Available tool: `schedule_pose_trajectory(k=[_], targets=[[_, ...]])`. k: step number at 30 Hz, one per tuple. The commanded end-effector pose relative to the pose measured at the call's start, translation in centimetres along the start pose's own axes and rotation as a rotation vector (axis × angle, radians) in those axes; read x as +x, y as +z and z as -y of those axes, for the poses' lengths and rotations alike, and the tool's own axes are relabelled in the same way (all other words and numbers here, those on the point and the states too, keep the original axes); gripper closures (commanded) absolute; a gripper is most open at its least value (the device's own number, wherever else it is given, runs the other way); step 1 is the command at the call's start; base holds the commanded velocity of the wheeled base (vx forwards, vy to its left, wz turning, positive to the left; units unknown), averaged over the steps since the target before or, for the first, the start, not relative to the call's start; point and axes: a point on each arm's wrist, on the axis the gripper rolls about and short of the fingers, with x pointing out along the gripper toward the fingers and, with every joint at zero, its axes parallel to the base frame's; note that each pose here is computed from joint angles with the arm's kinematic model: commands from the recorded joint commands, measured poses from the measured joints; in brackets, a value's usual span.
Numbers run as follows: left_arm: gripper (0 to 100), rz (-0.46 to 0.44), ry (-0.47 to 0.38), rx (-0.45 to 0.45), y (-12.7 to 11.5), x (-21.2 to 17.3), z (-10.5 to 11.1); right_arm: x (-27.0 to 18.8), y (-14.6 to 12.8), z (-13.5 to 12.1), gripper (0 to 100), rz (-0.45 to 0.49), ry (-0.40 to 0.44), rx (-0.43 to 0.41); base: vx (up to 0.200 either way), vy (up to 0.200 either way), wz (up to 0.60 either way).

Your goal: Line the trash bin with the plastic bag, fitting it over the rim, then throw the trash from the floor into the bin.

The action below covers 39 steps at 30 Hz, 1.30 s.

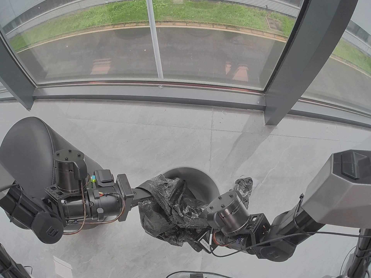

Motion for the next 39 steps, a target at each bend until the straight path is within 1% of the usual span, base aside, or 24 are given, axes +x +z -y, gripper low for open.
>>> schedule_pose_trajectory(k=[1,5,14,16,19,20,22,23,25,27,35,39], targets=[[100,-0.004,-0.003,0.003,-0.1,0.0,0.1,1.6,0.0,1.2,0,-0.014,-0.037,0.014,0.000,0.000,0.00],[100,-0.004,-0.004,0.004,-0.1,0.0,0.2,1.9,0.4,2.0,0,0.001,-0.054,0.019,0.000,0.000,0.00],[100,-0.006,0.000,-0.001,-0.2,0.1,0.0,1.7,1.4,2.1,0,0.033,-0.062,0.023,0.000,0.000,0.00],[100,-0.006,0.000,-0.001,-0.2,0.1,0.0,1.7,1.8,2.3,0,0.046,-0.081,0.029,0.000,0.000,0.00],[100,-0.006,0.000,-0.001,-0.2,0.1,0.0,1.7,2.6,2.6,0,0.094,-0.135,0.048,0.000,0.000,0.00],[100,-0.006,0.000,-0.001,-0.2,0.1,0.0,1.8,2.7,2.7,0,0.101,-0.140,0.051,0.000,0.000,0.00],[100,-0.006,0.000,-0.001,-0.2,0.1,0.0,1.9,3.3,2.8,0,0.171,-0.165,0.067,0.000,0.000,0.00],[100,-0.007,0.001,-0.002,-0.2,0.1,0.0,1.9,3.4,2.8,0,0.190,-0.174,0.072,0.000,0.000,0.00],[100,-0.007,0.001,0.001,-0.2,0.1,0.0,1.9,3.6,3.0,0,0.207,-0.194,0.079,0.000,0.000,0.00],[100,-0.005,0.002,0.001,-0.2,0.1,0.0,1.8,3.7,3.0,0,0.212,-0.212,0.085,0.000,0.000,0.00],[100,0.001,0.009,0.005,-0.1,0.2,-0.2,1.0,3.7,3.4,0,0.219,-0.222,0.091,0.000,0.000,0.00],[100,0.007,0.024,0.031,0.0,0.3,-0.5,0.6,3.4,3.8,0,0.218,-0.233,0.097,0.000,0.000,0.00]])
